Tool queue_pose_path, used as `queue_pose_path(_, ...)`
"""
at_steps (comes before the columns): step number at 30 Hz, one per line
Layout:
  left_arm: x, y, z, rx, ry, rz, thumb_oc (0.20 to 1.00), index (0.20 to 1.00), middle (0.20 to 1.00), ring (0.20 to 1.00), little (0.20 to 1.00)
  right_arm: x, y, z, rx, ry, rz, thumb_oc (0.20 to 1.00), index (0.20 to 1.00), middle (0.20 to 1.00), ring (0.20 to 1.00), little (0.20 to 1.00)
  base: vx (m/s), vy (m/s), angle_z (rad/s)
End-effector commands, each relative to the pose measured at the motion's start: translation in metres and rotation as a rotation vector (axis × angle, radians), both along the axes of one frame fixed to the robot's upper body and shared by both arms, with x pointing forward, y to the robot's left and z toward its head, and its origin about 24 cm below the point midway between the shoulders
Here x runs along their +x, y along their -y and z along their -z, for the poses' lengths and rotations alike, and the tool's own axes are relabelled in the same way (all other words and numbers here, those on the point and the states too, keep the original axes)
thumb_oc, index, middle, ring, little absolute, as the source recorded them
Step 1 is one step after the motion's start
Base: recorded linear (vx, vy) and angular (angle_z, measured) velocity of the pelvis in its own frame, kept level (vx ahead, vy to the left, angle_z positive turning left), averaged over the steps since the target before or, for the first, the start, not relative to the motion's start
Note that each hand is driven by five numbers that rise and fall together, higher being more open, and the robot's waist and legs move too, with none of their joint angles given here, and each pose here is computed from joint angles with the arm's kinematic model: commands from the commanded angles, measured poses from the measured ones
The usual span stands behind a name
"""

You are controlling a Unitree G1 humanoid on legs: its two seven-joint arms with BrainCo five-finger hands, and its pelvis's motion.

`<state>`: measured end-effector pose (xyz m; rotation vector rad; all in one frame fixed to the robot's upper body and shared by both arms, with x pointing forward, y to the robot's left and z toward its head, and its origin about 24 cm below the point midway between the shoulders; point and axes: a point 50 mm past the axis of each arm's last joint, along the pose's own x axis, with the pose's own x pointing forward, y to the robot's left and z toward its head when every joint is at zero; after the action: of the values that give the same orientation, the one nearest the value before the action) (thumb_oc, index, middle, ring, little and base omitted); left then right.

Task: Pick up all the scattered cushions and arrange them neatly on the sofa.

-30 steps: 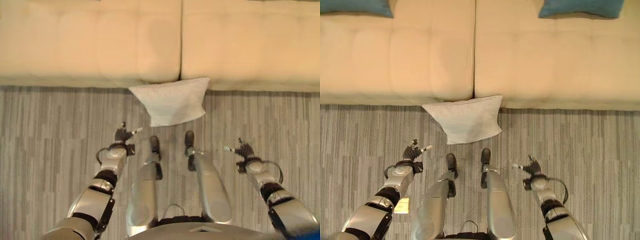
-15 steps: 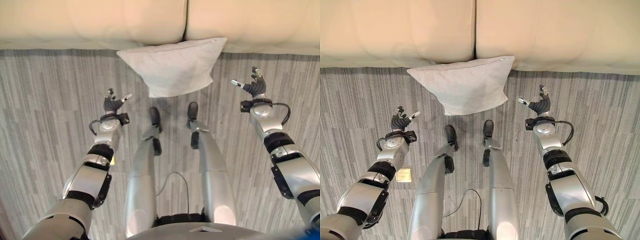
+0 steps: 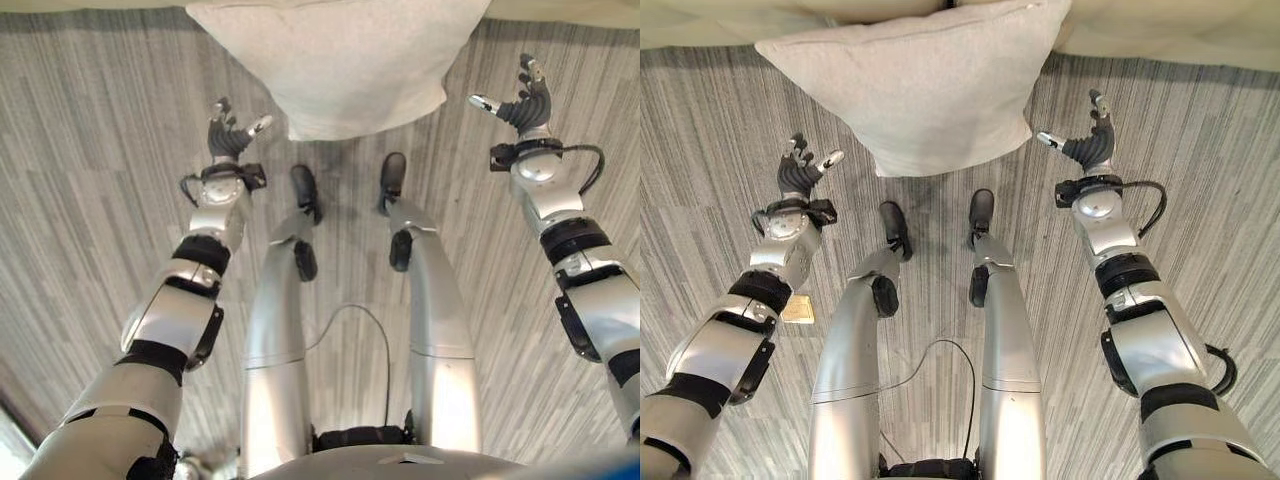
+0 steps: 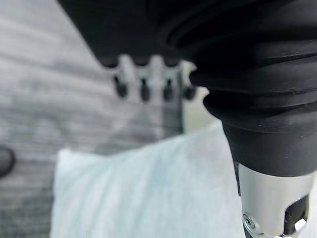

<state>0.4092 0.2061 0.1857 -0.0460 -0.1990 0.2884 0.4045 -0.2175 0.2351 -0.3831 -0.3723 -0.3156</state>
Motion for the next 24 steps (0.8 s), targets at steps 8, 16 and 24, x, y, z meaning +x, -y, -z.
queue_pose_path(8,0.001,-0.02,-0.036,-0.058,0.084,-0.13,1.0,1.0,1.0,1.0,1.0,0.001,-0.009,-0.024,-0.021,0.077,0.002,1.0,1.0,1.0,1.0,1.0,0.01,0.016,-0.06)
queue_pose_path(16,0.0,-0.022,-0.046,-0.083,0.117,-0.14,1.0,1.0,1.0,1.0,1.0,-0.002,0.0,-0.049,-0.082,0.116,0.021,1.0,1.0,1.0,1.0,1.0,0.01,0.0,-0.02)
queue_pose_path(24,-0.003,-0.03,-0.03,-0.104,0.08,-0.177,1.0,1.0,1.0,1.0,1.0,-0.003,-0.003,-0.049,-0.094,0.122,0.0,1.0,1.0,1.0,1.0,1.0,0.0,-0.008,0.0)
